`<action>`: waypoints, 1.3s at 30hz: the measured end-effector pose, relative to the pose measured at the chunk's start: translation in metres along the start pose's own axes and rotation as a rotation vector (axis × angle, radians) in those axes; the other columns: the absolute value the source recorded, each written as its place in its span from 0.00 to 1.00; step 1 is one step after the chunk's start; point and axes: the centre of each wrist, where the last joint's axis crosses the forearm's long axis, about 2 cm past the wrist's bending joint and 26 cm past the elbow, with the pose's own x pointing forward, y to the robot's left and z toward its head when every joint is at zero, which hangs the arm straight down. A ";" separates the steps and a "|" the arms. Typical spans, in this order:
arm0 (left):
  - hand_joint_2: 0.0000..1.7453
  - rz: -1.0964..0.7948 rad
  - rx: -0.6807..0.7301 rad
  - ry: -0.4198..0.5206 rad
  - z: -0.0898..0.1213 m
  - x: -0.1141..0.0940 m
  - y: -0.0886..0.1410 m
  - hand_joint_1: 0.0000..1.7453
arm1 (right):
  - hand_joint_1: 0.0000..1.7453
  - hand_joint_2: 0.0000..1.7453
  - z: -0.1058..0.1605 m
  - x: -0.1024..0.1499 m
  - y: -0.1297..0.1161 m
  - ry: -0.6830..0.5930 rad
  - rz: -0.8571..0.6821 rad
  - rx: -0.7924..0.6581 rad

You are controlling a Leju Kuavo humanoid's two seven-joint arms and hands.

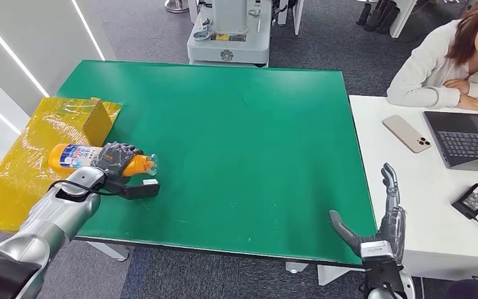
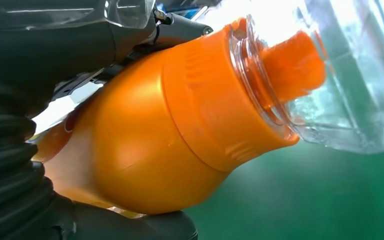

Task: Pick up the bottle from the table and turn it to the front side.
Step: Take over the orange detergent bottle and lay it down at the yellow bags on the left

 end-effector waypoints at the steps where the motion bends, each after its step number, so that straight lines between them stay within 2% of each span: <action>1: 1.00 0.005 -0.009 0.006 0.000 0.001 -0.002 1.00 | 0.00 1.00 0.001 0.000 0.000 0.003 0.001 -0.001; 7: 1.00 0.044 -0.059 0.043 0.005 0.004 -0.015 1.00 | 0.00 1.00 0.005 -0.003 -0.001 0.018 0.003 -0.001; 15: 1.00 0.060 -0.071 0.067 0.006 0.003 -0.020 0.99 | 0.00 1.00 0.006 -0.004 -0.001 0.023 0.003 0.000; 16: 1.00 0.056 -0.067 0.069 0.007 0.004 -0.021 0.89 | 0.00 1.00 0.006 -0.004 -0.001 0.023 0.003 0.001; 19: 1.00 0.043 -0.039 0.067 0.009 0.005 -0.025 0.15 | 0.00 1.00 0.007 -0.004 -0.001 0.025 0.004 0.002; 20: 1.00 0.040 -0.026 0.065 0.009 0.006 -0.027 0.00 | 0.00 1.00 0.007 -0.004 -0.001 0.026 0.005 0.003; 26: 1.00 0.031 0.059 0.043 0.012 0.015 -0.035 0.00 | 0.00 1.00 0.008 -0.005 0.000 0.030 0.009 0.008; 39: 1.00 0.086 0.127 -0.041 0.005 0.045 -0.026 0.00 | 0.00 1.00 0.008 -0.007 0.000 0.037 0.010 0.012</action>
